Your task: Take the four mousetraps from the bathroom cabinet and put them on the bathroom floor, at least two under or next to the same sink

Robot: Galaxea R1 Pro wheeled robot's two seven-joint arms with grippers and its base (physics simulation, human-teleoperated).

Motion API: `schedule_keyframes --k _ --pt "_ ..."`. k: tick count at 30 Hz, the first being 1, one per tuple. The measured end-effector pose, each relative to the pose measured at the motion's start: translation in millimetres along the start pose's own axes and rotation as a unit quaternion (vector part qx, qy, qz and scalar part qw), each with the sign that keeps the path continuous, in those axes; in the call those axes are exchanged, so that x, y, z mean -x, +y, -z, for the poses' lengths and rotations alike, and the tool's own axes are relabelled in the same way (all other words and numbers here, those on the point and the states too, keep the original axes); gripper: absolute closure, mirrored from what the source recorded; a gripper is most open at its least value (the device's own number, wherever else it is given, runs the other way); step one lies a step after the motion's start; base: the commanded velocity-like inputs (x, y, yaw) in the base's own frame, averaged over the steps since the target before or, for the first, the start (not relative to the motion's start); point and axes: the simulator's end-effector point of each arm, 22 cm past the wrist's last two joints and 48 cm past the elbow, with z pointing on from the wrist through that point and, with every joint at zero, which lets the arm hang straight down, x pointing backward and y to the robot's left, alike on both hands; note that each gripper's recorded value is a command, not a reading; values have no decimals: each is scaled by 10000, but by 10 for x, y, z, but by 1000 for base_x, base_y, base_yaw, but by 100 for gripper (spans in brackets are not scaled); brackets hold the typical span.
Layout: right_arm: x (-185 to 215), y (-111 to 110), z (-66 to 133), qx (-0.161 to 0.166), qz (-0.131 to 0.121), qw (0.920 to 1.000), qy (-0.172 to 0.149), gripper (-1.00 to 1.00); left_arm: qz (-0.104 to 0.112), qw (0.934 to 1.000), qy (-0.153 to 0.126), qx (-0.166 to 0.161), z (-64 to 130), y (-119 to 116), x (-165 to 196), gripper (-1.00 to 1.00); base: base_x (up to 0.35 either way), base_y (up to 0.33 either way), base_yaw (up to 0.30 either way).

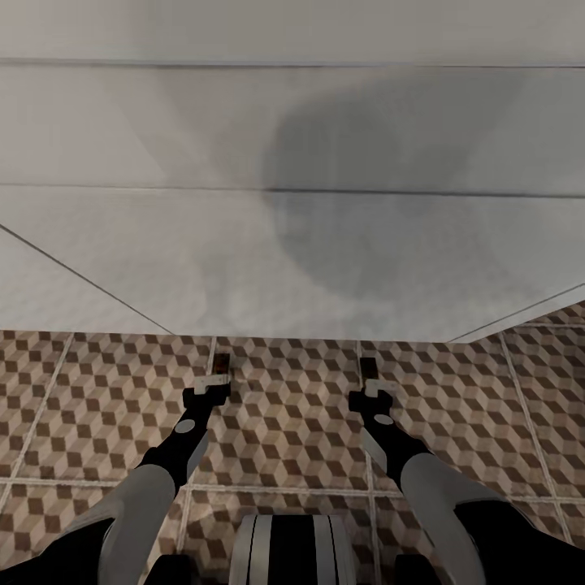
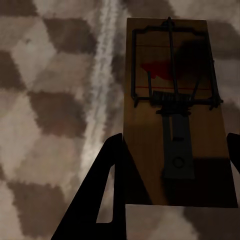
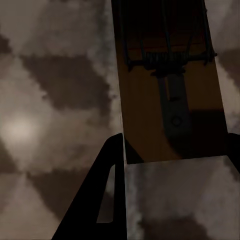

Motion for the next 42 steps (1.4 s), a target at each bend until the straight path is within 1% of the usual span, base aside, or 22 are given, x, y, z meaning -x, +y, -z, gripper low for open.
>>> schedule_keyframes --k 5,14,29,37,42 --pt "3 -10 -1 -6 3 10000 -3 100 0 10000 -1 0 1 0 0 100 38 0 0" --pt "16 -24 -5 -17 7 10000 -15 100 0 10000 -3 0 0 0 3 100 131 0 0" --pt "20 -12 -4 -8 4 10000 -22 100 -20 10000 9 -11 0 -9 -4 100 13 0 0" --pt "18 -11 -6 -7 5 10000 -21 100 -14 10000 10 -4 -2 -9 -4 100 -172 0 0" --pt "18 -10 -4 -5 4 10000 -21 100 -15 10000 4 -4 -1 -10 1 100 -74 0 0"
